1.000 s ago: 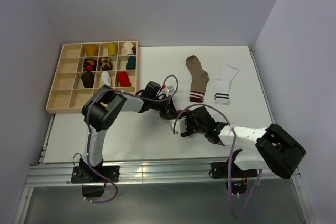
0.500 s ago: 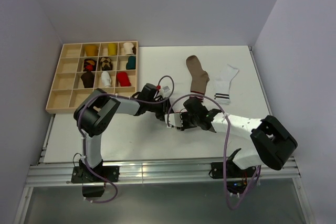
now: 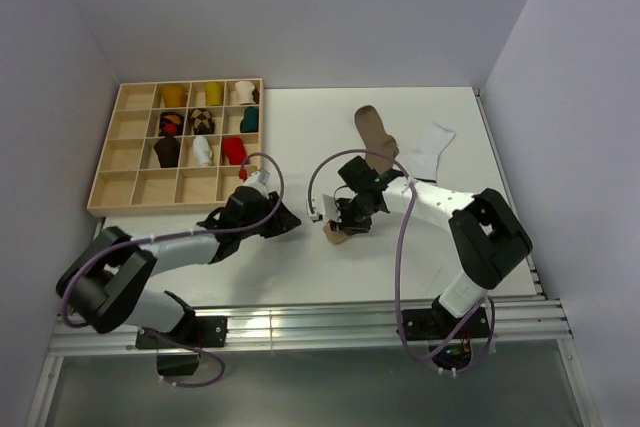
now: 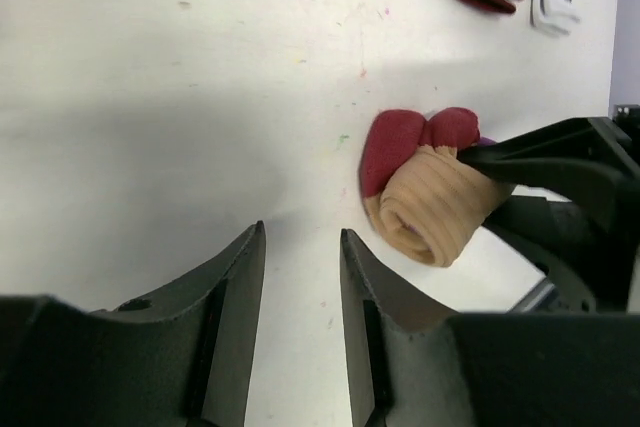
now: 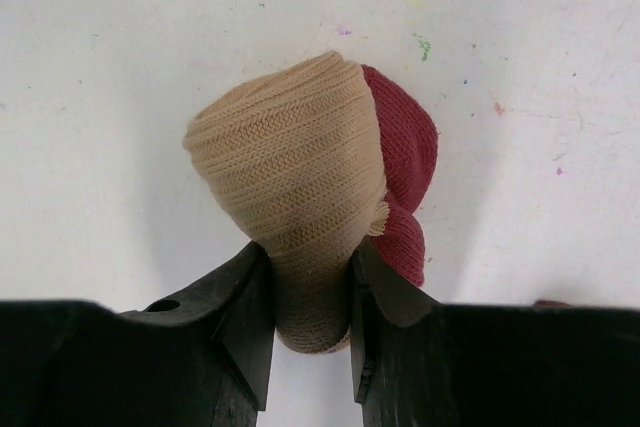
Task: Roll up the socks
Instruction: Roll the sock at the center of the board.
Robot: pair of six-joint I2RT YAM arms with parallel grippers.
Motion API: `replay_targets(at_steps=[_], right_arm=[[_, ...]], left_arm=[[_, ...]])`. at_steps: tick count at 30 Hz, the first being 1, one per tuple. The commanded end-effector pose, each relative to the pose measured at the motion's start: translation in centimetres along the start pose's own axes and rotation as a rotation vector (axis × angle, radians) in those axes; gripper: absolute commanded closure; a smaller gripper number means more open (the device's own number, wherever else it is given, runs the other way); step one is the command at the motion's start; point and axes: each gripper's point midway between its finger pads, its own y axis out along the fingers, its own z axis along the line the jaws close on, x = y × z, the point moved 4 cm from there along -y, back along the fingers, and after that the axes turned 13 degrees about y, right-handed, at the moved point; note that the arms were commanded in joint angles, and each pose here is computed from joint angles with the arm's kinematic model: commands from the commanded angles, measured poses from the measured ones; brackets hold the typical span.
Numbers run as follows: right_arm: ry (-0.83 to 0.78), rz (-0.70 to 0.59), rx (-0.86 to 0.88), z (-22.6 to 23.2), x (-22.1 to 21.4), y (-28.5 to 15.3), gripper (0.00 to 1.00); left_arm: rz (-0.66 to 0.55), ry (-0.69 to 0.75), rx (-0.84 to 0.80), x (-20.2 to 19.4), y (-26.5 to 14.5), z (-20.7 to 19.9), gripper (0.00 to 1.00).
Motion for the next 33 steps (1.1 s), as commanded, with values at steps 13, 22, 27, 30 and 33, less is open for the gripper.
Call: replay_targets(at_steps=[13, 22, 27, 30, 33], right_arm=[[0.227, 0.284, 0.386, 1.9, -3.1, 1.0, 0.8], [0.272, 0.339, 0.443, 1.4, -3.3, 1.7, 0.8], [0.291, 0.359, 0.466, 1.1, -3.3, 1.6, 0.8], [0.299, 0.369, 0.48, 1.1, -3.2, 1.8, 0.8], [0.31, 0.381, 0.505, 1.1, -3.3, 1.9, 0.8]], left_arm=[[-0.256, 0.52, 0.089, 0.8, -3.7, -6.0, 0.52], [-0.186, 0.851, 0.073, -1.3, -0.6, -10.1, 0.46], [-0.162, 0.926, 0.062, -1.3, 1.0, -11.0, 0.44], [-0.145, 0.971, 0.076, -1.3, 1.8, -11.2, 0.44], [-0.109, 1.02, 0.076, -1.7, 2.7, -11.2, 0.43]])
